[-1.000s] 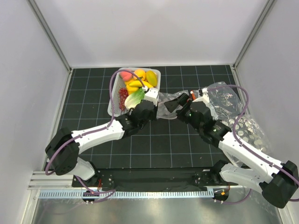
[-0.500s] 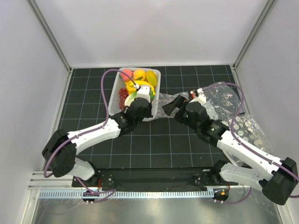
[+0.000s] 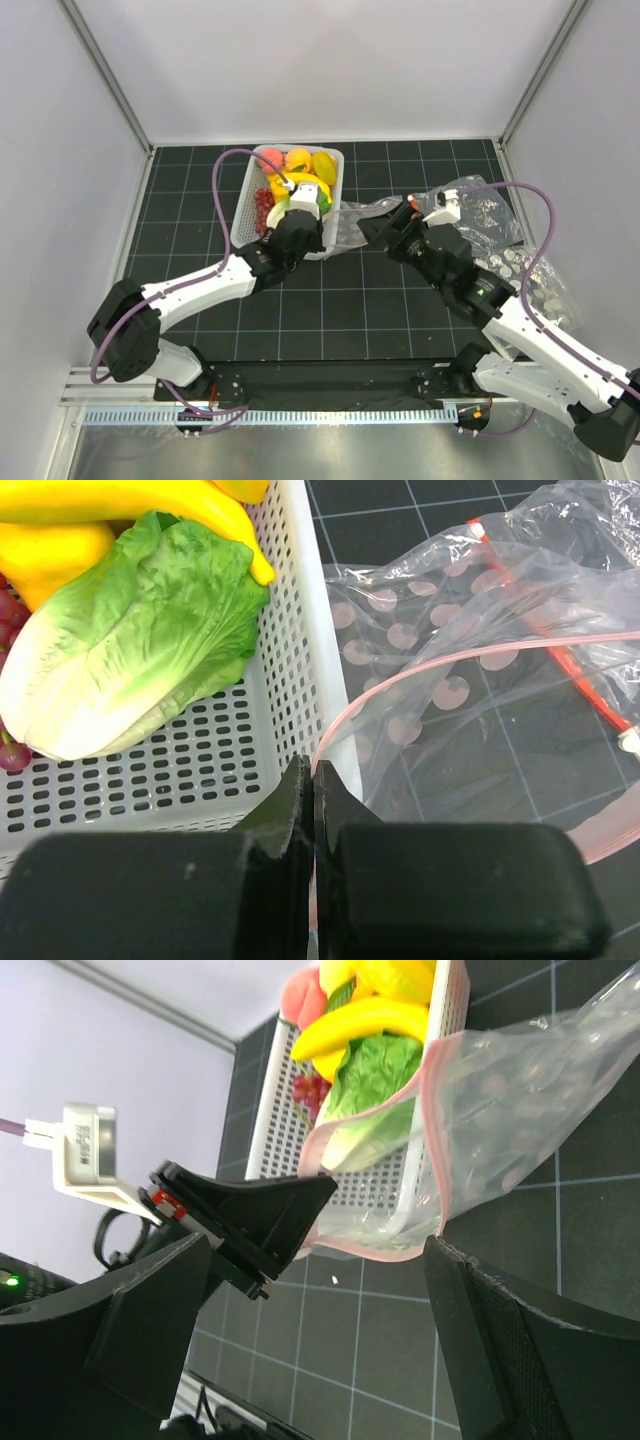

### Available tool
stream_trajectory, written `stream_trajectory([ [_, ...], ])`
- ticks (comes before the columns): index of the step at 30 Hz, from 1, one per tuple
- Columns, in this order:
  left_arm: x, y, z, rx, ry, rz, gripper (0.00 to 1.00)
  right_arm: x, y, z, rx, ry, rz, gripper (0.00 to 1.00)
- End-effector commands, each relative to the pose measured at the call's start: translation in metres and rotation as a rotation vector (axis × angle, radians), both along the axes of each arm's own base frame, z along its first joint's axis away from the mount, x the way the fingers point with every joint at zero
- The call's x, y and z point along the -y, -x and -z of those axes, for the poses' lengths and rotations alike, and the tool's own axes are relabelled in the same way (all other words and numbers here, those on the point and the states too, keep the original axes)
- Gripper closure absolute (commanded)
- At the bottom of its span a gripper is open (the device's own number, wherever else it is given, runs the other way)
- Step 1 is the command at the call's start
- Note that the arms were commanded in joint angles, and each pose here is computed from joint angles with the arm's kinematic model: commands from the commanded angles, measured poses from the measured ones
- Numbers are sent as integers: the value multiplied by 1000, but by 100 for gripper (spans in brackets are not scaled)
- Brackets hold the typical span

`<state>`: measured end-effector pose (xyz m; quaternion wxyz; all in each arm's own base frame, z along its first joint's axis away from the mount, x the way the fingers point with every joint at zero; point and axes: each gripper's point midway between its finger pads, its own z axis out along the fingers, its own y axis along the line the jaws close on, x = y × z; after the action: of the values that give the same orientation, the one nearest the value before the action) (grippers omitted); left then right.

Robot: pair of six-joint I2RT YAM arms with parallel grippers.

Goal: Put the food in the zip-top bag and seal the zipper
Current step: Adjust the zipper on the food storage bag.

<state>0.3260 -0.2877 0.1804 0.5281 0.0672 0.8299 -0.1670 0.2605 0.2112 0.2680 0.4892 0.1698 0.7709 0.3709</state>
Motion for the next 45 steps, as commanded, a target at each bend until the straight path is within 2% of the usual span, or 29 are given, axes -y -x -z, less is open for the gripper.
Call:
stream_trajectory([
  [1, -6, -9, -12, 24, 25, -43, 100, 16, -5, 7, -6, 19, 94, 5],
  [5, -13, -11, -13, 15, 48, -58, 100, 14, -13, 25, -71, 46, 132, 5],
  [9, -9, -7, -17, 13, 72, -30, 100, 10, -26, 45, -106, 86, 168, 11],
  [11, -5, -5, -18, 14, 86, -7, 100, 7, -32, 46, -99, 95, 175, 16],
  [15, -2, -3, -18, 13, 91, 15, 100, 4, -41, 46, -93, 120, 188, 17],
  [17, 0, -2, -18, 10, 95, 23, 100, 6, -46, 46, -88, 135, 212, 22],
  [19, 1, -1, -22, 17, 110, 33, 100, 10, -48, 49, -92, 152, 235, 32],
  [20, 1, 0, -22, 15, 115, 39, 100, 14, -50, 53, -100, 167, 260, 42],
  [22, 5, 3, -26, 21, 136, 65, 100, 20, -48, 54, -125, 195, 284, 56],
  [23, 8, 6, -29, 26, 153, 89, 100, 26, -48, 50, -132, 219, 305, 67],
  [25, 11, 9, -33, 27, 178, 108, 100, 32, -46, 43, -130, 242, 319, 80],
  [26, 13, 11, -37, 32, 196, 120, 100, 34, -45, 38, -121, 252, 318, 93],
  [27, 21, 15, -40, 33, 225, 159, 100, 40, -42, 33, -116, 285, 318, 99],
  [30, 38, 24, -50, 7, 316, 230, 100, 55, -40, 0, -70, 383, 326, 99],
  [34, 74, 56, -70, -24, 435, 435, 100, 51, -44, -33, -18, 470, 267, 99],
  [36, 78, 66, -78, -4, 438, 469, 76, 42, -47, -39, -11, 516, 203, 99],
  [37, 76, 67, -77, 2, 429, 468, 63, 29, -49, -27, -38, 539, 144, 99],
  [38, 73, 66, -77, 13, 425, 453, 41, 23, -50, -22, -44, 564, 107, 99],
  [39, 68, 65, -76, 21, 415, 432, 33, 14, -52, -15, -50, 570, 65, 99],
  [41, 55, 59, -75, 43, 395, 366, 20, -6, -52, 1, -78, 577, -35, 99],
  [45, 46, 52, -63, 28, 326, 311, 19, -30, -49, 17, -79, 572, -169, 99],
])
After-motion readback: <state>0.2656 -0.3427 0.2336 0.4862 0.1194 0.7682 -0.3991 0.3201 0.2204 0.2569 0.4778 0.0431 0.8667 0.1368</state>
